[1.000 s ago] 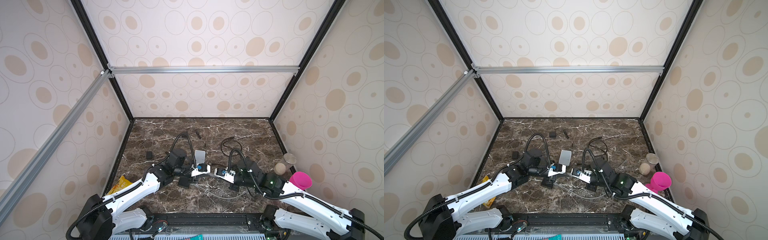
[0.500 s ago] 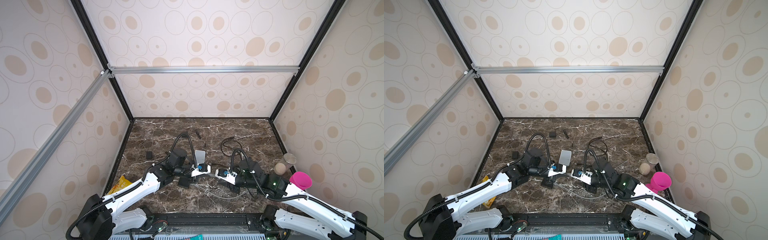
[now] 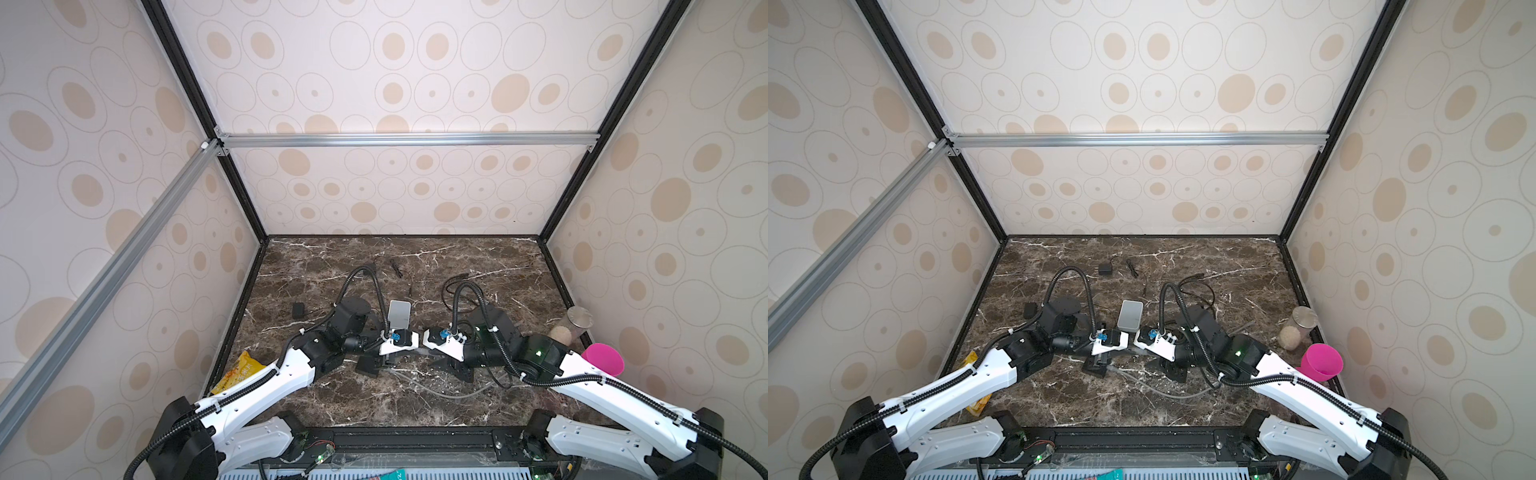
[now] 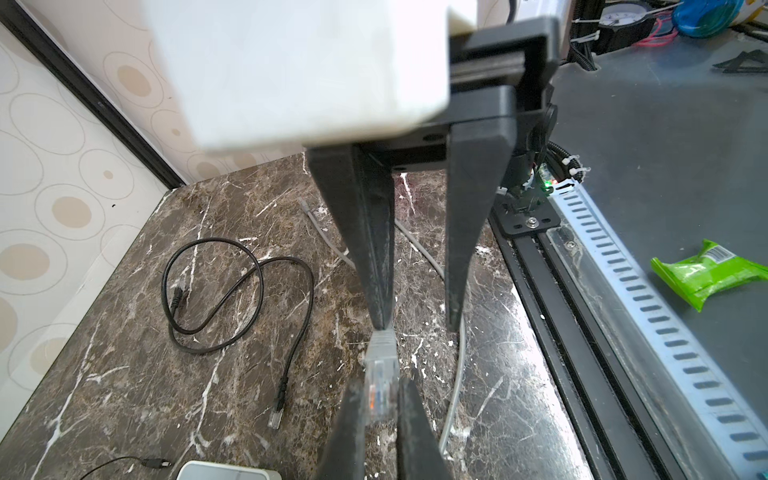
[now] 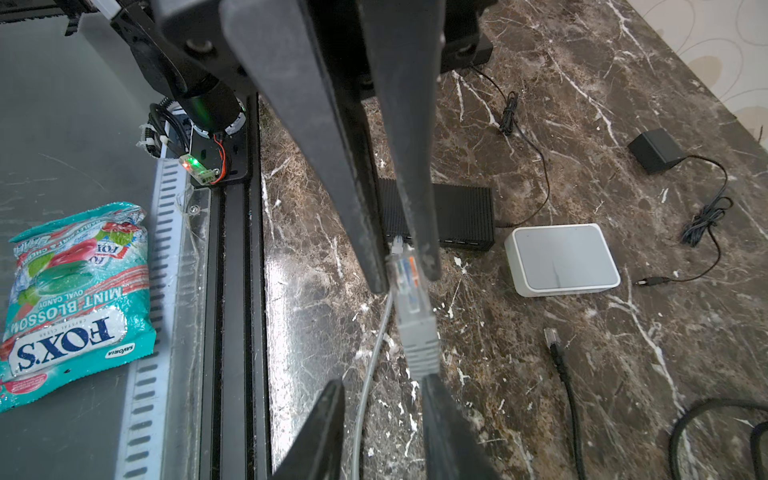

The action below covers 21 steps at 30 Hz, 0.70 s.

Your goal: Insert the plug into the switch port

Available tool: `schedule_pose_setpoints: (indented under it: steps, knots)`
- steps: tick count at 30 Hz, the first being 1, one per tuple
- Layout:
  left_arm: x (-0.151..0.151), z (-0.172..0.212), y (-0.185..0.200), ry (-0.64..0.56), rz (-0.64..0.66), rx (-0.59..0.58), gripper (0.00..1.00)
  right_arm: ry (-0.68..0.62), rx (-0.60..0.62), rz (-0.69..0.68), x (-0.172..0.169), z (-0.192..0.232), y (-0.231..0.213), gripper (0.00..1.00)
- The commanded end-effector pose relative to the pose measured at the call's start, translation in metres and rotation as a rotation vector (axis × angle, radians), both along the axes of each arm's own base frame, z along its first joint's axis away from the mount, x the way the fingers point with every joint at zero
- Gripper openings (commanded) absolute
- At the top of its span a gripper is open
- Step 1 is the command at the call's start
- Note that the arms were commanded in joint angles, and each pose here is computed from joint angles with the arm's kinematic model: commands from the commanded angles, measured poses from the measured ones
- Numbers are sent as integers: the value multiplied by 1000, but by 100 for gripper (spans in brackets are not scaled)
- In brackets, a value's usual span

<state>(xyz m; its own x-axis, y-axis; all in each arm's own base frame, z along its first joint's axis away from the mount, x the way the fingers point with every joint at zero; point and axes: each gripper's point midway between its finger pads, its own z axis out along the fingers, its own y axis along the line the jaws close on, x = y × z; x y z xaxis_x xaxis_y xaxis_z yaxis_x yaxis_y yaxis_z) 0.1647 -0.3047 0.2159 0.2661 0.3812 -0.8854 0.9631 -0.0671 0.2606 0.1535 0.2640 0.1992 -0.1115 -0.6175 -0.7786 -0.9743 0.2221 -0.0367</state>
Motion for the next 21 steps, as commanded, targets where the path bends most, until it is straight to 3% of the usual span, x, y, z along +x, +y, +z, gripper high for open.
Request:
schedule_pose_setpoints:
  steps: [1, 12, 21]
  knots:
    - [-9, 16, -1, -46, -51, -39, 7, -26, 11, 4, 4, 10, 2, 32]
    - [-14, 19, -1, -37, -76, -53, 6, -81, 49, -38, 13, 16, 2, 34]
    - [-14, 22, 0, -46, -69, -60, 6, -64, 78, 49, 0, 12, 8, 29]
